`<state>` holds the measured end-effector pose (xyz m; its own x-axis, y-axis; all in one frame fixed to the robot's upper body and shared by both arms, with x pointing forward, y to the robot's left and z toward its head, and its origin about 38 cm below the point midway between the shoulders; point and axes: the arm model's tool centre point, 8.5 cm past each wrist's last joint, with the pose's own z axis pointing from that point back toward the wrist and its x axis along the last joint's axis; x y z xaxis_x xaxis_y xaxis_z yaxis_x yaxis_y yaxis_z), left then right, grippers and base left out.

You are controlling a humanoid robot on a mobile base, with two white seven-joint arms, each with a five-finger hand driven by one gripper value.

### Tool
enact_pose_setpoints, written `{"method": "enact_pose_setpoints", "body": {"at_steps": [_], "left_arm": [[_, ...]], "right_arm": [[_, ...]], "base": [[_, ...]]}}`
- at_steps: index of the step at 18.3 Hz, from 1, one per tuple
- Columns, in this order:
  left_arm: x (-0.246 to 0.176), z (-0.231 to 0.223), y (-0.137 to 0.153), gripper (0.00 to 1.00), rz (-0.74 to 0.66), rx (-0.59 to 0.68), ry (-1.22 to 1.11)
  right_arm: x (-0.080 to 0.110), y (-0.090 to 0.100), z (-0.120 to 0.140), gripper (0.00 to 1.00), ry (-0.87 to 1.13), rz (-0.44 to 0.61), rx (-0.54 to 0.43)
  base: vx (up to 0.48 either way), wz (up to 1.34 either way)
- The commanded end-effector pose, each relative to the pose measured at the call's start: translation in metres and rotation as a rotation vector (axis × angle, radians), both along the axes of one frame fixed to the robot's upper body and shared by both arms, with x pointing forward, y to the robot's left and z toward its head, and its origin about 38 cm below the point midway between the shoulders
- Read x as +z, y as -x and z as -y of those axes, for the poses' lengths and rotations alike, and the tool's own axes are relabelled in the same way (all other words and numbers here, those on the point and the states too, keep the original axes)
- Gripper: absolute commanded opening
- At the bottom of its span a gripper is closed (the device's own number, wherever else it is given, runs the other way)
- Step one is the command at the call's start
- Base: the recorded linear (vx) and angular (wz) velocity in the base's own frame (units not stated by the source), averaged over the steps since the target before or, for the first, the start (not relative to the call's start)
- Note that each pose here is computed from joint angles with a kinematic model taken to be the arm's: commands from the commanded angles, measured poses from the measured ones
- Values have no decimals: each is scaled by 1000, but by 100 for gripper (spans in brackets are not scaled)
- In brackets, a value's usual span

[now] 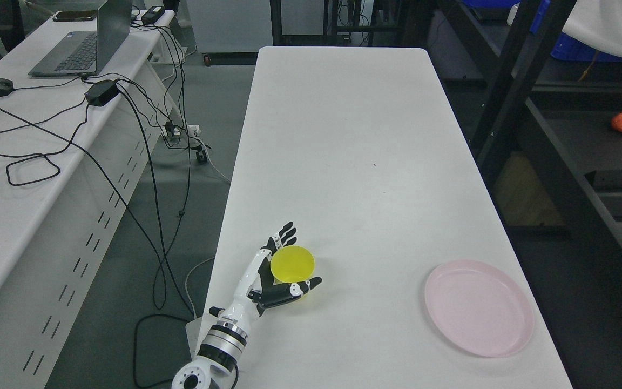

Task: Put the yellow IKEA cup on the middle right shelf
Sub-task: 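Close the left hand around the yellow cup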

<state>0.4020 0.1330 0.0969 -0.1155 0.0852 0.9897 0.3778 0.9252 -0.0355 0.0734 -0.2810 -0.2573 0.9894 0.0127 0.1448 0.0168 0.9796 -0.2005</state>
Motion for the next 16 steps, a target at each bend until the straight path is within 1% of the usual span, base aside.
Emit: {"method": "enact_pose_setpoints", "body": {"at_steps": [1, 3, 4, 5, 6, 7, 9, 11, 12, 13, 15, 16], "left_arm": [[-13, 13, 4, 99, -21, -47, -65], [-13, 13, 3, 99, -21, -47, -67], [-15, 13, 3, 96, -26, -46, -69], [-16, 13, 3, 93, -28, -46, -67], [-17, 12, 4, 87, -31, -45, -67], [-18, 10, 4, 80, -30, -41, -63], [-20, 2, 5, 59, -27, -18, -48], [-18, -7, 6, 32, 3, 10, 3], [-19, -11, 7, 25, -2, 21, 28], [-18, -18, 7, 15, -2, 39, 55], [-15, -32, 7, 4, 11, 80, 84], [-7, -41, 7, 0, 33, 104, 102]], "right_arm": [[0, 9, 10, 99, 12, -13, -8], [0, 9, 10, 99, 12, -13, -8], [0, 9, 10, 99, 12, -13, -8], [0, 9, 10, 100, 12, -13, -8], [0, 9, 10, 99, 12, -13, -8], [0, 9, 10, 99, 12, -13, -8], [0, 9, 10, 99, 12, -13, -8], [0, 8, 10, 99, 12, -12, -8], [0, 9, 10, 99, 12, -13, -8], [0, 9, 10, 99, 12, -13, -8], [0, 9, 10, 99, 12, -13, -8], [0, 9, 10, 99, 12, -13, -8]], "base": [[0, 0], [0, 0], [0, 0], [0, 0], [0, 0], [0, 0], [0, 0], [0, 0], [0, 0], [0, 0], [0, 0], [0, 0]]}}
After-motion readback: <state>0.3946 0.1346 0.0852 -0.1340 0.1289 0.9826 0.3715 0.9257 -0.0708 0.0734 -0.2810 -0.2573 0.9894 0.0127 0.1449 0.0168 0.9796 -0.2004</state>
